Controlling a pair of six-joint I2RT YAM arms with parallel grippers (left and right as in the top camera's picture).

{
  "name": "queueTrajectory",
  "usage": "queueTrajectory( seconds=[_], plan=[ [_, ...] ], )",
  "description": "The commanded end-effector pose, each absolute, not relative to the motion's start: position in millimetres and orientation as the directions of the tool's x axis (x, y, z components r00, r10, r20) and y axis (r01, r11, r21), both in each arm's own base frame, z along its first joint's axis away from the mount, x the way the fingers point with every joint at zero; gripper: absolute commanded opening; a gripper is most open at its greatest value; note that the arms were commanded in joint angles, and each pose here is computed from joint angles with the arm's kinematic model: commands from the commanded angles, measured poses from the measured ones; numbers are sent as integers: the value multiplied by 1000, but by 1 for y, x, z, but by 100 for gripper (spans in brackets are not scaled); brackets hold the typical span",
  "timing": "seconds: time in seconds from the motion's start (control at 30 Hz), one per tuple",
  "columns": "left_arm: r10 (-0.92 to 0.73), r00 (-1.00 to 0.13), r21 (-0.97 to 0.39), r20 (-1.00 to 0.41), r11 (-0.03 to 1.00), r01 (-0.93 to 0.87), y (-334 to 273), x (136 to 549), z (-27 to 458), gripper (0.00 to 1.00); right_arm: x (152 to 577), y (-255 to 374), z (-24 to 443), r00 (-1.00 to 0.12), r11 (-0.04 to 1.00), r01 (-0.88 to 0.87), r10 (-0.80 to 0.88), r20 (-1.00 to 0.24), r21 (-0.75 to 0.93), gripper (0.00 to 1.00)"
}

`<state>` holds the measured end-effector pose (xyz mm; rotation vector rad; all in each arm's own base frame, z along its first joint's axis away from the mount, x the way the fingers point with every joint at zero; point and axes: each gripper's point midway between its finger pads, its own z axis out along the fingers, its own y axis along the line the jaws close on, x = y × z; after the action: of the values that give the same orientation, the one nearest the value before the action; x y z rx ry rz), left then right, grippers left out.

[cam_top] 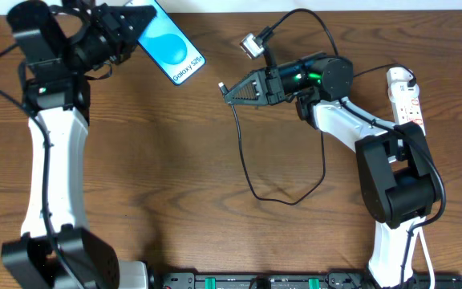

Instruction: Plug charger to phone and switch on socket

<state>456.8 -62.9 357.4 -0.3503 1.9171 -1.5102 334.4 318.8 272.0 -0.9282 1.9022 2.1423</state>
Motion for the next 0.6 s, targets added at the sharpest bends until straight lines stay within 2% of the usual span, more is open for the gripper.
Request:
queueTrajectory(
  seconds=[0.0, 0.1, 0.2, 0.57],
  plan=[
    [-516, -817, -960, -256, 236, 152, -72, 459, 336, 7, 325, 328, 268, -802, -199, -453, -335, -495, 869, 1],
    [-506, -841, -973, -192, 211, 96, -72, 467, 314, 7, 321, 332, 268, -798, -205, -450, -344, -495, 869, 1],
    [-510, -837, -972, -196, 213, 98, -70, 475, 305, 7, 320, 333, 268, -798, -206, -449, -346, -494, 869, 1],
    [-489, -829, -962, -271, 168, 215, -72, 477, 336, 7, 310, 344, 270, -804, -215, -419, -364, -470, 882, 1]
  ],
)
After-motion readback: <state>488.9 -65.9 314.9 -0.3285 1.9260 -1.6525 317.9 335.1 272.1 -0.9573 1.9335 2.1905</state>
